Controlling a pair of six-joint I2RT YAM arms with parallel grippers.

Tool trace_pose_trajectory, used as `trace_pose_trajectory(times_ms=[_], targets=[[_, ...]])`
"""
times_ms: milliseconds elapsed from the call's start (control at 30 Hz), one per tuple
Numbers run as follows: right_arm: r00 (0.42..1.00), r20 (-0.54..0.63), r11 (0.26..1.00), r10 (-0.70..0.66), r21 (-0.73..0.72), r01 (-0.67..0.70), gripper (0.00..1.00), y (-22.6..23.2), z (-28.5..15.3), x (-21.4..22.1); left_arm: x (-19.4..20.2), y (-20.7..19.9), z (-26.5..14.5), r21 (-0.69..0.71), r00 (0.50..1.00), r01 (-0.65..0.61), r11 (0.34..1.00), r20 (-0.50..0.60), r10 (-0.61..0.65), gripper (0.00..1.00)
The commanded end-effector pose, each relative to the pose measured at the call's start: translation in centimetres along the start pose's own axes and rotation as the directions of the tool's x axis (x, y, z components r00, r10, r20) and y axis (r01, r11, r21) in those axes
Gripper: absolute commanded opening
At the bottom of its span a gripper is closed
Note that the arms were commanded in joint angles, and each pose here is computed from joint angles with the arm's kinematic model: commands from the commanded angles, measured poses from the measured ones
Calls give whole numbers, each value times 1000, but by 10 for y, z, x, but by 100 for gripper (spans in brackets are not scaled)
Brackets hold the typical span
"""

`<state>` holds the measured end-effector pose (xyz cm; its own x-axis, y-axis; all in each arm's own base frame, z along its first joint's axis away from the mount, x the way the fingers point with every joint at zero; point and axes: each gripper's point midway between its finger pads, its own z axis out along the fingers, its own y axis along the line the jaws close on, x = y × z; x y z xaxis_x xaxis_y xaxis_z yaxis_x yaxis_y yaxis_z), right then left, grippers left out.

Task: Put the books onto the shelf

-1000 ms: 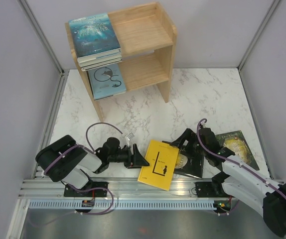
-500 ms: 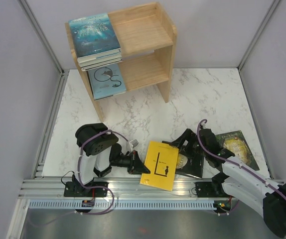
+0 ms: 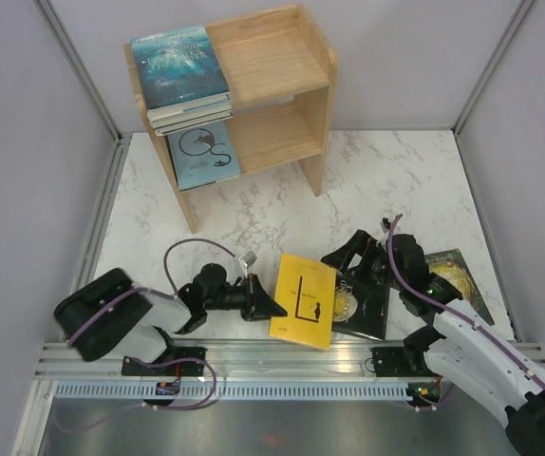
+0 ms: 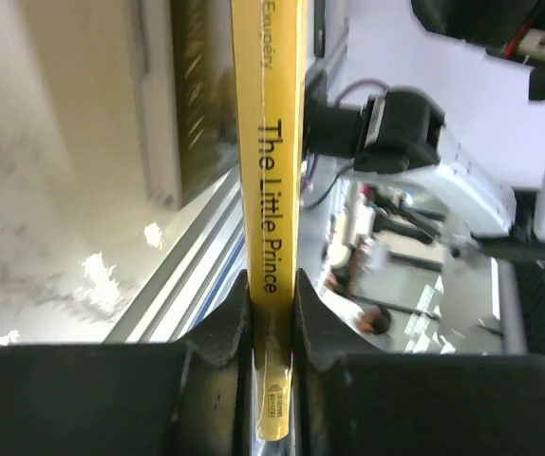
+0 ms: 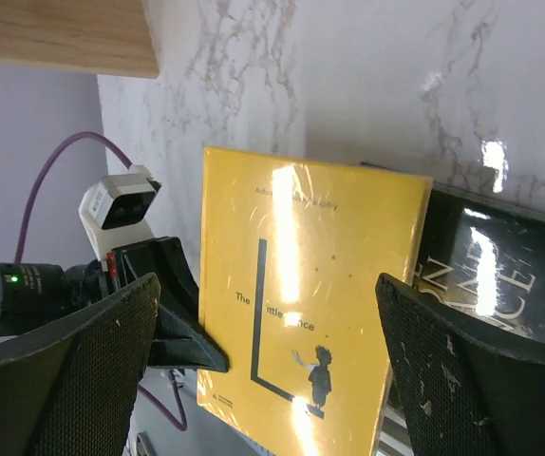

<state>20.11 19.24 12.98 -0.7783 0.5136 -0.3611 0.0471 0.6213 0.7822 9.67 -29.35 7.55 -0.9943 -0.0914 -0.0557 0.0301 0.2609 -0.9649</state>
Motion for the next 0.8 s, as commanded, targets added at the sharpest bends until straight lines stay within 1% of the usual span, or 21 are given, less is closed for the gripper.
trace_pose_trajectory(times_ms=[0,33,67,100,133,200,333,433,467,500,533,567,600,667,767], targets=[[998,11,996,-62,-60,62,98,27,-9,-11,-41,-22,-3,-190,975,-165,968,118,190,2],[998,11,995,-67,-67,68,98,30,-10,-11,-55,-51,-6,-178,946,-258,950,155,286,2],[998,12,995,-68,-79,69,98,35,-11,-12,-62,-63,-11,-195,930,-286,938,179,321,2],[997,12,994,-72,-86,73,98,37,-12,-12,-65,-67,-22,-245,922,-285,926,195,336,2],[997,11,993,-74,-93,75,98,39,-12,-12,-72,-92,-25,-229,902,-324,918,218,372,2],[997,5,990,-74,-124,74,98,44,-13,-9,-77,-105,-33,-249,883,-346,905,239,403,2],[999,-17,978,-37,-205,33,98,55,-11,0,-81,-132,-42,-216,867,-348,912,295,401,2],[999,-28,953,16,-301,-23,98,72,-14,4,-85,-139,-48,-197,857,-333,922,345,383,2],[999,-21,933,26,-357,-32,98,80,-15,3,-87,-145,-49,-175,847,-339,925,371,380,2],[999,-38,915,31,-401,-44,98,87,-18,7,-87,-148,-50,-159,845,-338,928,383,373,2],[995,-62,895,78,-436,-97,98,96,-22,8,-88,-150,-53,-137,843,-328,935,404,355,2],[995,-56,866,82,-490,-99,98,104,-25,7,-90,-157,-55,-111,833,-338,935,428,352,2],[993,-80,854,86,-507,-115,98,108,-26,11,-89,-157,-56,-99,836,-325,941,436,334,2],[993,-86,844,87,-523,-119,98,115,-27,12,-92,-169,-64,-63,821,-338,939,467,327,2],[993,-84,851,83,-513,-115,98,114,-25,16,-93,-179,-71,-27,819,-341,940,482,311,2]])
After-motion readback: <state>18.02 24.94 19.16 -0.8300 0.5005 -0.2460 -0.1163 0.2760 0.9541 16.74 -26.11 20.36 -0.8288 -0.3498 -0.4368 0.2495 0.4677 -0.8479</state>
